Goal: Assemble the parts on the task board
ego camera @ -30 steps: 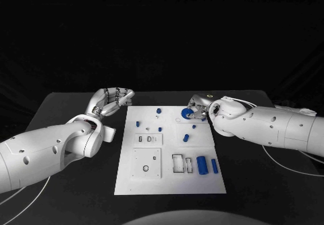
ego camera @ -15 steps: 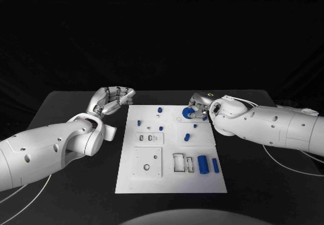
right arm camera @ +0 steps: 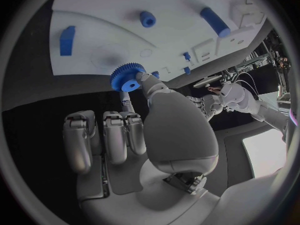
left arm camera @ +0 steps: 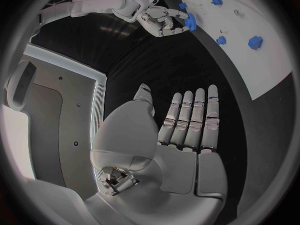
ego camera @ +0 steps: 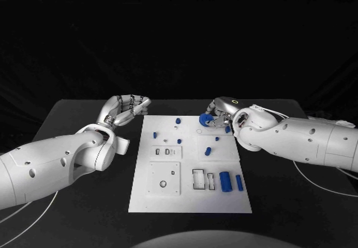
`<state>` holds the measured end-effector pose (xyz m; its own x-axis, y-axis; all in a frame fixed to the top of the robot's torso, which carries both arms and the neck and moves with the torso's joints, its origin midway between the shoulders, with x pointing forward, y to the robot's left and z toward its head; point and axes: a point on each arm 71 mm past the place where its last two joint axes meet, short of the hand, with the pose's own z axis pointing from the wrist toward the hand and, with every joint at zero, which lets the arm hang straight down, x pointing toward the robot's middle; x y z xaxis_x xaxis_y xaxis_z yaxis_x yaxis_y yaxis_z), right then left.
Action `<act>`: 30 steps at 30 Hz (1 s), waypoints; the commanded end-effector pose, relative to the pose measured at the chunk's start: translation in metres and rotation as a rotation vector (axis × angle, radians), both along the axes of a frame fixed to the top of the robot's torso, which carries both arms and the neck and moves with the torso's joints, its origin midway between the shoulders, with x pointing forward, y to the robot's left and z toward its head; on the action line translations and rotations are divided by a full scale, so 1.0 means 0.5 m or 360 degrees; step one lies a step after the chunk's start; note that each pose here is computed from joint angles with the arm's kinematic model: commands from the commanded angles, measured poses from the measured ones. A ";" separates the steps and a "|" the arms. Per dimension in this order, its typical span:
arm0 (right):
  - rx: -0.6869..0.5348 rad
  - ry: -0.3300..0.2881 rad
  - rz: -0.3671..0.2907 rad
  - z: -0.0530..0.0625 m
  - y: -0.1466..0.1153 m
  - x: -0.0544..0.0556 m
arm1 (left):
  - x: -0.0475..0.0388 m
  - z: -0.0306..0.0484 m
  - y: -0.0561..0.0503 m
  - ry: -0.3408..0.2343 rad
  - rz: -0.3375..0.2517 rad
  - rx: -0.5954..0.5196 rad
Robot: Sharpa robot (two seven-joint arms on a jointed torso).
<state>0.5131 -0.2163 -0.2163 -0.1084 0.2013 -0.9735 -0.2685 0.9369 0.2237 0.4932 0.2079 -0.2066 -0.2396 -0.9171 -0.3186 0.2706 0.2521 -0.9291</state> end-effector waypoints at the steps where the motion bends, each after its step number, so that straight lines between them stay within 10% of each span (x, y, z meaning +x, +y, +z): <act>1: 0.0135 -0.0074 0.0046 0.024 0.018 -0.004 | -0.001 0.003 -0.004 -0.0021 -0.0017 -0.0003; 13: 0.0172 -0.0052 0.0212 0.032 0.107 -0.008 | 0.000 0.003 -0.011 -0.0021 -0.0027 -0.0006; 30: 0.0116 0.0011 0.0299 -0.016 0.189 -0.001 | -0.002 0.004 -0.012 -0.0019 -0.0027 -0.0008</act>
<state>0.5126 -0.1236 -0.2230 -0.1529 0.2738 -0.9496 -0.4150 0.8543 0.3131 0.4928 0.2042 -0.2064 -0.2463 -0.9163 -0.3159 0.2717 0.2476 -0.9300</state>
